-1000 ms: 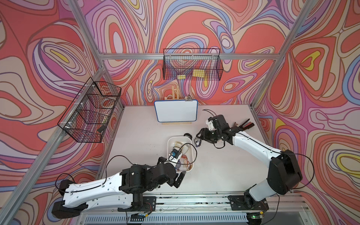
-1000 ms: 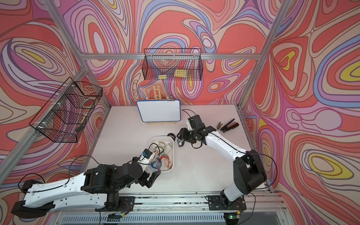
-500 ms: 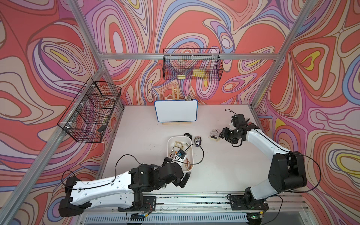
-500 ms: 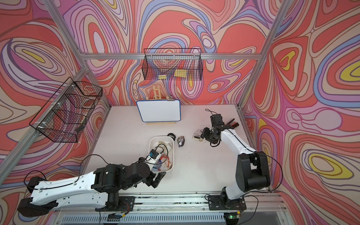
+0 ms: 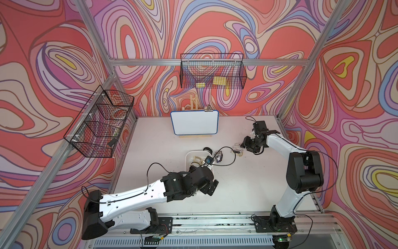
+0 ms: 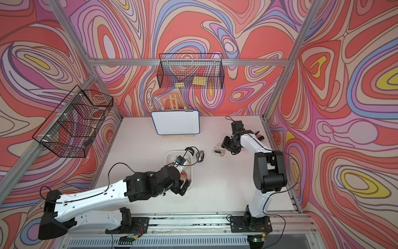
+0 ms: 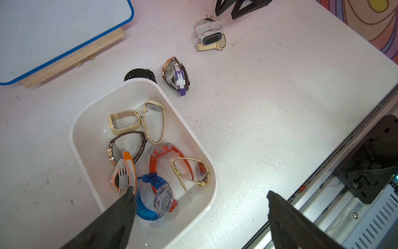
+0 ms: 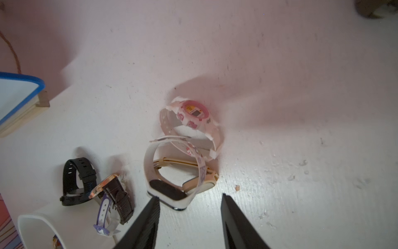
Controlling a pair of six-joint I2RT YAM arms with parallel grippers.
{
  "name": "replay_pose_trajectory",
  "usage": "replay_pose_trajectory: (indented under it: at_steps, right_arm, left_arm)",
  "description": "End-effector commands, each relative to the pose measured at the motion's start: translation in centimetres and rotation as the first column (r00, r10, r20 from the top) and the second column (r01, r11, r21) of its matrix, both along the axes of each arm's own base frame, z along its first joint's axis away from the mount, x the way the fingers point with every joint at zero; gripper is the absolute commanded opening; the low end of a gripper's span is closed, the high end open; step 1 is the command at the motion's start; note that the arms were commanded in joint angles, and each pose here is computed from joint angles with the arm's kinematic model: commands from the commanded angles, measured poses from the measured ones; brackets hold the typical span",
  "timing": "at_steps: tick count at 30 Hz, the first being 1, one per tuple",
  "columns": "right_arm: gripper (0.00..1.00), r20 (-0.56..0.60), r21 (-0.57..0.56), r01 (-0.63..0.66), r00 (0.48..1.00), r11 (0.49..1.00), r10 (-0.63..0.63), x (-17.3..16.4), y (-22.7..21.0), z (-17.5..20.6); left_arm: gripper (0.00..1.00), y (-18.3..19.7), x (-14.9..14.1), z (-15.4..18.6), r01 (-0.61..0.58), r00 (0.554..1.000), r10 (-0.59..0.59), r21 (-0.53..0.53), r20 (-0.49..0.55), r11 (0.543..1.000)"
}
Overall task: Put the watch into the storage box
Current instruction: Pick up the watch at the center of the board.
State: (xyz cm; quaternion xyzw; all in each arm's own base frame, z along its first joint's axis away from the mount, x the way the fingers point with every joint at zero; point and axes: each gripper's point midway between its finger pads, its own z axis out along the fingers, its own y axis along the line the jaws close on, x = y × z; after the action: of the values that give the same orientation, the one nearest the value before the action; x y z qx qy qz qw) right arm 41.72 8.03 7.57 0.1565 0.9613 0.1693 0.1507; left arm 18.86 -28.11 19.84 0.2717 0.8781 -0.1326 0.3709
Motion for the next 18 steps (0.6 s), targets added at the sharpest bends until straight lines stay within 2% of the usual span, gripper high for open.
replay_pose_trajectory:
  at_steps: [1, 9, 18]
  right_arm:
    - [0.47, -0.019, -0.007, -0.012, 1.0, 1.0, 0.012, 0.5, -0.2, -0.7]
    - [0.35, -0.054, -0.008, -0.027, 0.998, 1.0, 0.026, 1.6, 0.1, -2.2]
    - [0.22, -0.091, -0.009, -0.051, 0.995, 0.999, 0.05, 1.2, 0.1, -3.2]
  left_arm:
    - [1.0, -1.3, 0.8, 1.8, 0.035, 0.998, -0.034, -0.028, 0.045, 0.999]
    - [1.0, -1.4, 0.9, 2.1, 0.047, 0.998, -0.045, -0.049, 0.043, 0.998]
    - [1.0, -1.1, 0.9, 1.9, 0.047, 0.998, -0.045, -0.039, 0.041, 0.998]
